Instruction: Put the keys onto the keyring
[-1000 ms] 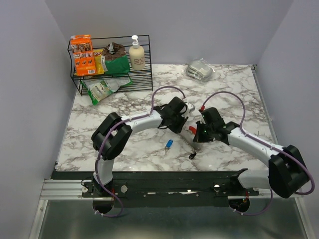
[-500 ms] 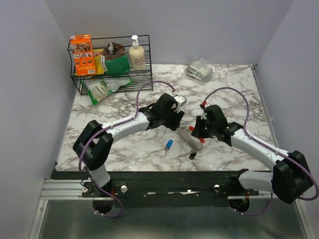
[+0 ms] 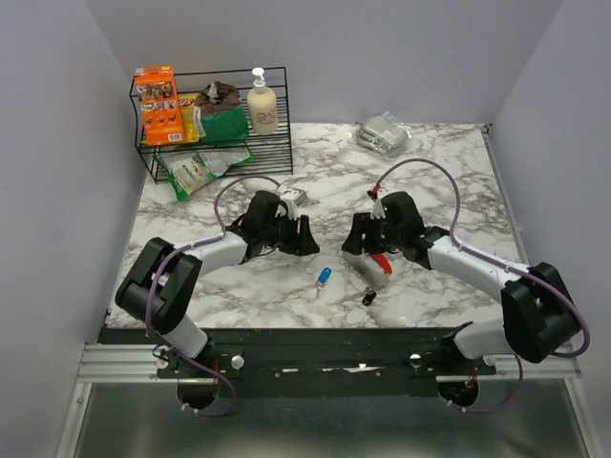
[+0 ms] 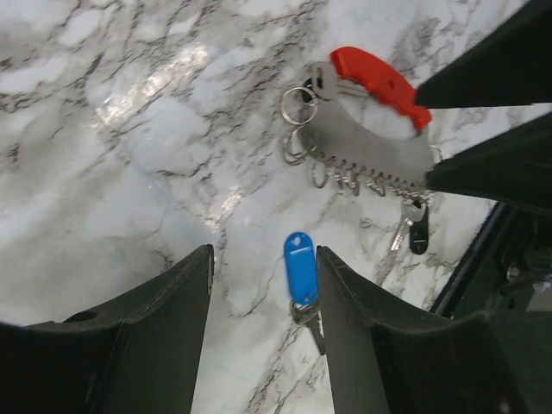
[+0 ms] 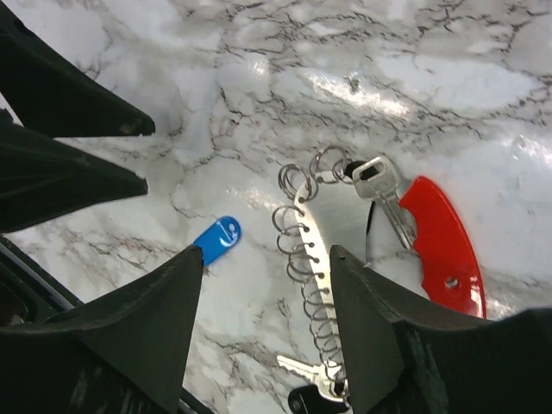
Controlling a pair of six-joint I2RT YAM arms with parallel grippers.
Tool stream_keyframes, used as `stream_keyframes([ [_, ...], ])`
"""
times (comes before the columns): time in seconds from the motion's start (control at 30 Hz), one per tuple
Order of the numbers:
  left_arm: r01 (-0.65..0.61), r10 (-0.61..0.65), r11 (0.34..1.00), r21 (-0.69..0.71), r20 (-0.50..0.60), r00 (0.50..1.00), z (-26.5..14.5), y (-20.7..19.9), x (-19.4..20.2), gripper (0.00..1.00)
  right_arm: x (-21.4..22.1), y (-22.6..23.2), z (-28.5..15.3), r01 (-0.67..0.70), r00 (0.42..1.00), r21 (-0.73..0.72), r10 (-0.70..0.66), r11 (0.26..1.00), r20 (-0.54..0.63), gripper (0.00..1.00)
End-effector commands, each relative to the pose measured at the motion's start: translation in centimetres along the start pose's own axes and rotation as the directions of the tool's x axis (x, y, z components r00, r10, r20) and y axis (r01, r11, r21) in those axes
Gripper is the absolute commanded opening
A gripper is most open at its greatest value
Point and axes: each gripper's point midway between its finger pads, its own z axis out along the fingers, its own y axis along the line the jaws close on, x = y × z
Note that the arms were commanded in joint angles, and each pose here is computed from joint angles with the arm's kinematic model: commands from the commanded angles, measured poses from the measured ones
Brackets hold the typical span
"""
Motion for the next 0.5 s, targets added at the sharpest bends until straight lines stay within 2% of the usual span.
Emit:
stream_keyframes([
  [0.0,-0.044,0.026,0.983,0.179,0.103,0.994,-0.7,-4.1,-2.8,0.59,-2.0,2.0,1.6,0.050,0.998,-0.101,-0.046,0.994,0.039,0.70],
  [0.1,-0.024,0.005,0.980,0.197,0.098,0.995,-0.3,-4.2,-2.6,0.55,-1.9,1.8,2.5,0.044,0.999,-0.092,-0.043,0.995,0.017,0.69],
  [0.17,-0.001,-0.018,0.977,0.212,0.088,0.996,0.0,-4.2,-2.4,0.48,-2.8,1.9,2.8,0.052,0.998,-0.100,-0.048,0.994,0.043,0.70],
  [0.27,0.021,-0.042,0.975,0.220,0.089,0.995,0.5,-4.1,-2.5,0.43,-2.7,1.4,3.4,0.032,0.999,-0.080,-0.030,0.996,0.037,0.65],
  [0.47,0.048,-0.063,0.973,0.227,0.061,0.996,2.3,-4.2,-2.0,0.28,-2.6,0.9,3.8,-0.018,0.999,-0.113,0.021,0.993,0.030,0.64],
])
